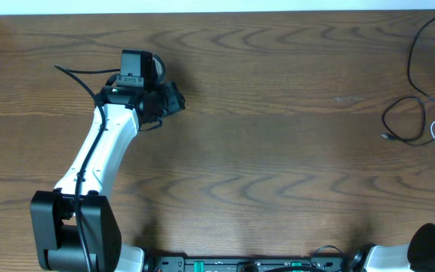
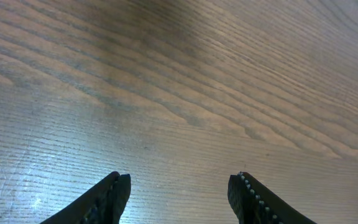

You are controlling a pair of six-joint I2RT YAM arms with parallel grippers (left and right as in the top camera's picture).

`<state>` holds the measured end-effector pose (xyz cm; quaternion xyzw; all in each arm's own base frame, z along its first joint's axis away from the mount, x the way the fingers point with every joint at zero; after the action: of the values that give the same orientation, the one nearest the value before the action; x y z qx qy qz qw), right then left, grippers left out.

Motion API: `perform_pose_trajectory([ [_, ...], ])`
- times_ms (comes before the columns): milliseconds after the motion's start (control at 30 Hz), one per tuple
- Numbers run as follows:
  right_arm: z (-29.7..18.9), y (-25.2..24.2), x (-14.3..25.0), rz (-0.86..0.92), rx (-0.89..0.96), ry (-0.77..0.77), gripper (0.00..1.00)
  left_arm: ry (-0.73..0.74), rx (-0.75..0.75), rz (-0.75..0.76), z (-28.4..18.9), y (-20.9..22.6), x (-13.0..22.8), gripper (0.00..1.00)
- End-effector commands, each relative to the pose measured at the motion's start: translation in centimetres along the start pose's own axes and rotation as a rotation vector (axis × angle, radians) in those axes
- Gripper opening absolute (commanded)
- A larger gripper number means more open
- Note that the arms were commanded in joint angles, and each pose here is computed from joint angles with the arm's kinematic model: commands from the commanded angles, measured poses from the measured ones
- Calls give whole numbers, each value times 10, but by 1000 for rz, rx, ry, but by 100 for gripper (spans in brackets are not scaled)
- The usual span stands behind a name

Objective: Untangle cables
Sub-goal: 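Carry the black cable rightward to the right table edge, then lower the black cable beside the white cable and open the right gripper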

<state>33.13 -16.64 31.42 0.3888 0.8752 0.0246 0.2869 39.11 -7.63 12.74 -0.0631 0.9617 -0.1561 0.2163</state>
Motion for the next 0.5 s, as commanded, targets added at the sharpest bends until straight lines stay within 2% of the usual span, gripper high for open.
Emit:
perform_pose_trajectory([
  [0, -6, -52, -8, 99, 177, -34, 1, -4, -10, -12, 0, 3, -2, 56],
  [233, 0, -87, -17, 211, 227, -34, 1, -4, -11, -12, 0, 3, -2, 56],
  [467, 52, -51, -20, 98, 80, 63, 1, -4, -10, -12, 0, 3, -2, 56],
])
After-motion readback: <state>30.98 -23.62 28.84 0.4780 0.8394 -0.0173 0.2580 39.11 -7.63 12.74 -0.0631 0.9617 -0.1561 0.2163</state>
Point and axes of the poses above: each gripper's point midway between its finger pads, its own z axis out along the fingers, its own y axis along the line the jaws close on, x = y × z, the point moved 1 cm from there along -z, back along the fingers, and after that the axes turned 10 degrees about z, right-handed, at the moved point
